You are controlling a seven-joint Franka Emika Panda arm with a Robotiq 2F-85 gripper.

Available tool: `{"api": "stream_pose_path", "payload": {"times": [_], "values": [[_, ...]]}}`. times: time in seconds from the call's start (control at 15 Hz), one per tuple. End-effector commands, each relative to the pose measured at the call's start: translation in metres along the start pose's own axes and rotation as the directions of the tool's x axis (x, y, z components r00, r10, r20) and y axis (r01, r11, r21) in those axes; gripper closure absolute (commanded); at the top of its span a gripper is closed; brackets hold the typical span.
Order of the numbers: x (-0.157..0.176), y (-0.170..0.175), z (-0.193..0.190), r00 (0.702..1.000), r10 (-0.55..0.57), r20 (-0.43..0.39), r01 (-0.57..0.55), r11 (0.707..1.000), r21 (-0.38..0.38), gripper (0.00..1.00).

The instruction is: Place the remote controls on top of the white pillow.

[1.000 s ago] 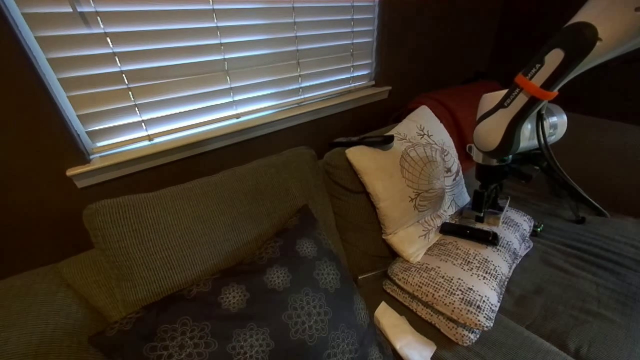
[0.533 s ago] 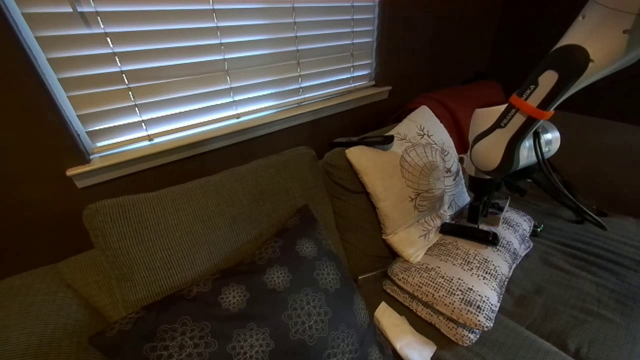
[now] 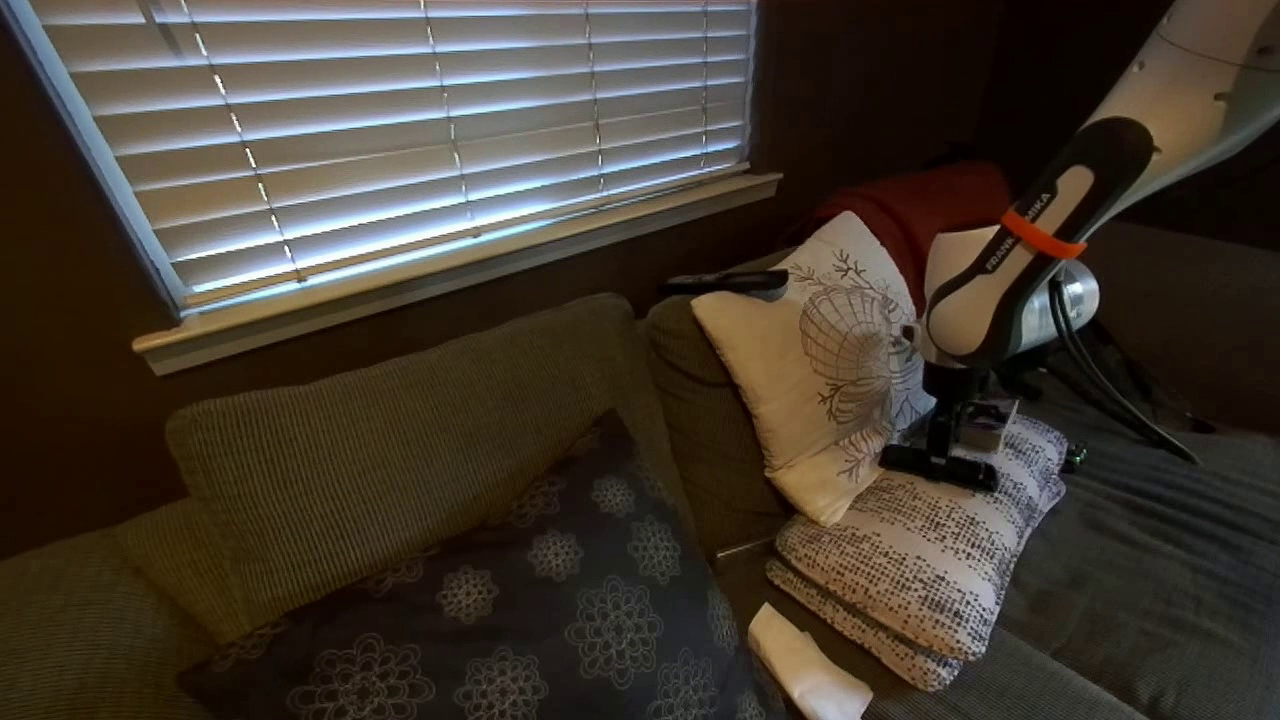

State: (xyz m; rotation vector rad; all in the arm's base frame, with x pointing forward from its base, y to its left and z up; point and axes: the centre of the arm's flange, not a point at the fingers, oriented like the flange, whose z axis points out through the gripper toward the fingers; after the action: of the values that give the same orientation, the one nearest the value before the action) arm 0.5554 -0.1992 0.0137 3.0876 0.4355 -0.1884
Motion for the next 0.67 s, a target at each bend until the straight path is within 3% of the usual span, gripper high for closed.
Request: {"api": "stream_pose_path", "payload": {"times": [0.0, 0.4, 0.47, 0.53, 0.6], "values": [[0.015, 0.015, 0.011, 0.998, -0.059, 0.011, 0.059, 0.998, 0.004, 0.0], [0.023, 0.014, 0.022, 0.994, -0.091, 0.053, 0.089, 0.995, 0.054, 0.03], [0.023, 0.013, 0.023, 0.994, -0.096, 0.058, 0.092, 0.994, 0.058, 0.11], [0.025, 0.014, 0.024, 0.993, -0.1, 0.061, 0.097, 0.993, 0.061, 0.27], [0.026, 0.014, 0.025, 0.993, -0.105, 0.061, 0.101, 0.993, 0.064, 0.31]]}}
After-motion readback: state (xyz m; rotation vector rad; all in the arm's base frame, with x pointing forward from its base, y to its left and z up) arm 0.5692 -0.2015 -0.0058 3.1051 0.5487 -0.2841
